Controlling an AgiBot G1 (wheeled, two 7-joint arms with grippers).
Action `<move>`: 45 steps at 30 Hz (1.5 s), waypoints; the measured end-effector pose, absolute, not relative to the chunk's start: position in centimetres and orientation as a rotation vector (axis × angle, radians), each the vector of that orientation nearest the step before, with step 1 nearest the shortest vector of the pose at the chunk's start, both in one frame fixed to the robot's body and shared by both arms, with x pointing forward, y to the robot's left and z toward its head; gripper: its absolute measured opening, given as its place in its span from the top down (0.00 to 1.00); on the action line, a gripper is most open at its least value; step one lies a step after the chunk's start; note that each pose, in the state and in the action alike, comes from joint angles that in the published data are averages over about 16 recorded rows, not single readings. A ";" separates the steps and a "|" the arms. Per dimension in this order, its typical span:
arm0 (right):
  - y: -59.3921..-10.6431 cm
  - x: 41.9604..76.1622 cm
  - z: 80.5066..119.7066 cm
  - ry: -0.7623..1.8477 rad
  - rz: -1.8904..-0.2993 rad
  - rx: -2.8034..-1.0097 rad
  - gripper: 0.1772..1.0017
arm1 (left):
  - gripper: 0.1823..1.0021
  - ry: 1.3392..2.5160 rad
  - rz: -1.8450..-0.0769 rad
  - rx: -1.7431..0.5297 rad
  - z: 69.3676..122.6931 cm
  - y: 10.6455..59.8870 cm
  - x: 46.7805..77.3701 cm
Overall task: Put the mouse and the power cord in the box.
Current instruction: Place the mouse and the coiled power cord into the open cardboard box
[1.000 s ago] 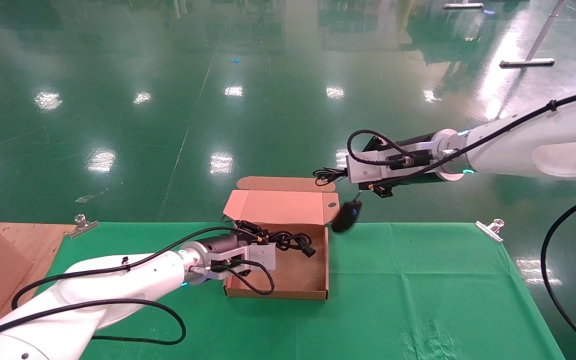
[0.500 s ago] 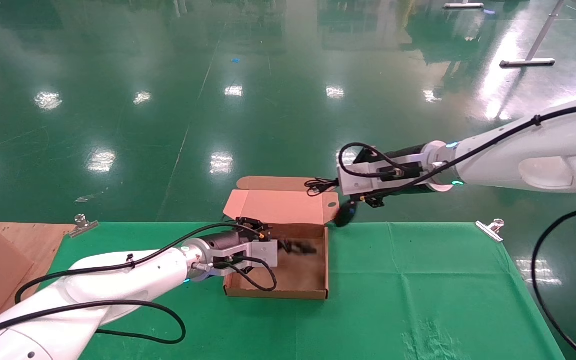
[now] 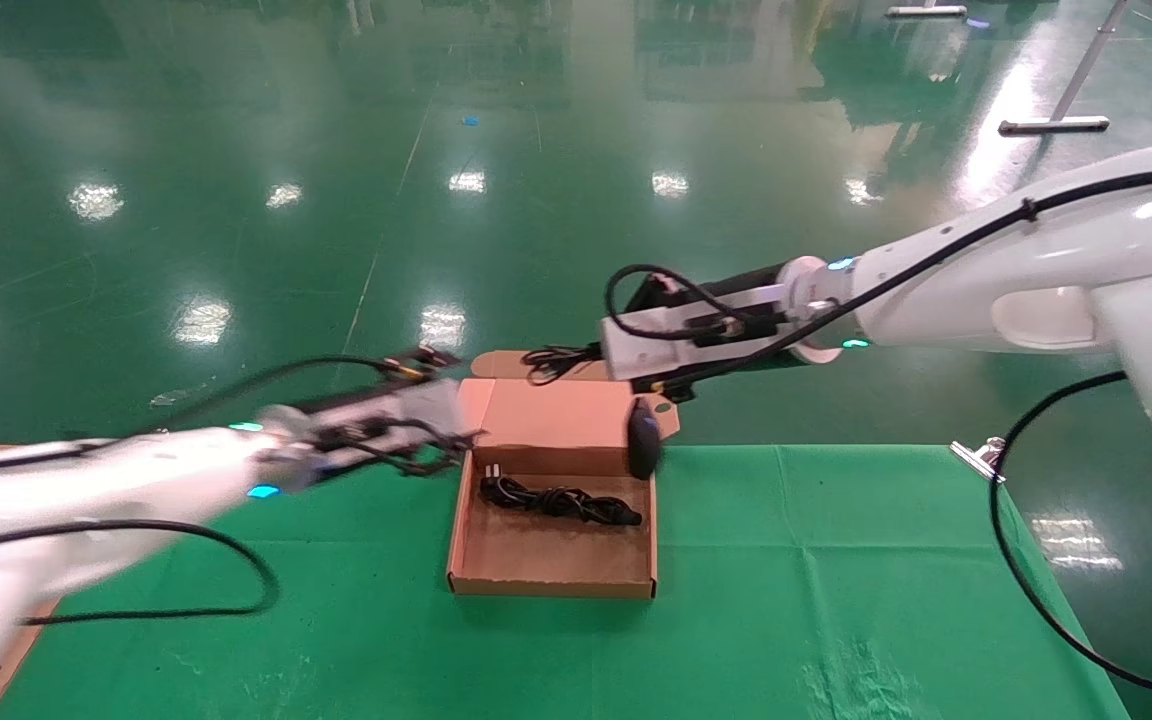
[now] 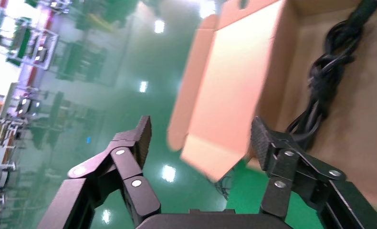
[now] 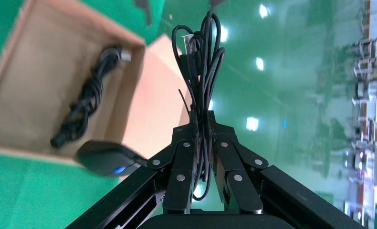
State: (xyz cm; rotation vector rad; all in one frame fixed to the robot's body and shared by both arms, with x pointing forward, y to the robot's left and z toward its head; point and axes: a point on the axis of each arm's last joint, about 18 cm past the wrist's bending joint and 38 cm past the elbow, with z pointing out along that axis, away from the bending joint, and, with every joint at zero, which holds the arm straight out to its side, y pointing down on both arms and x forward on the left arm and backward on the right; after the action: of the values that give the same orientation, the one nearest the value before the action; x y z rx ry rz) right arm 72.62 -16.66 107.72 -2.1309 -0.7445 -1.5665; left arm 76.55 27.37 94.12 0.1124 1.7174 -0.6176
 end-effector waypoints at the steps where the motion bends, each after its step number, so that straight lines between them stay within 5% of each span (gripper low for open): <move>1: -16.2 72.5 107.7 -0.756 -1.563 -2.124 0.96 | 0.38 1.712 -0.624 0.103 94.2 28.5 76.2; 16: -8.8 71.6 102.3 -0.874 -1.501 -2.101 0.96 | 0.07 1.682 -0.649 -0.031 92.3 42.1 70.1; 30: -8.5 72.6 97.0 -0.845 -1.468 -2.223 0.96 | 0.00 1.703 -0.619 -0.110 89.9 44.6 68.9; 45: -10.3 73.8 95.6 -0.820 -1.501 -2.298 0.94 | 0.00 1.727 -0.606 -0.129 88.7 43.6 69.8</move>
State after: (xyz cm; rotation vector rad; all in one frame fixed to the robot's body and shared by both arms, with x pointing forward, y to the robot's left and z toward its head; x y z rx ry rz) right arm 73.84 -10.31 95.64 -2.2977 -0.8204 -1.5010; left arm 69.84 43.62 88.72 -0.1285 1.7267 -0.6065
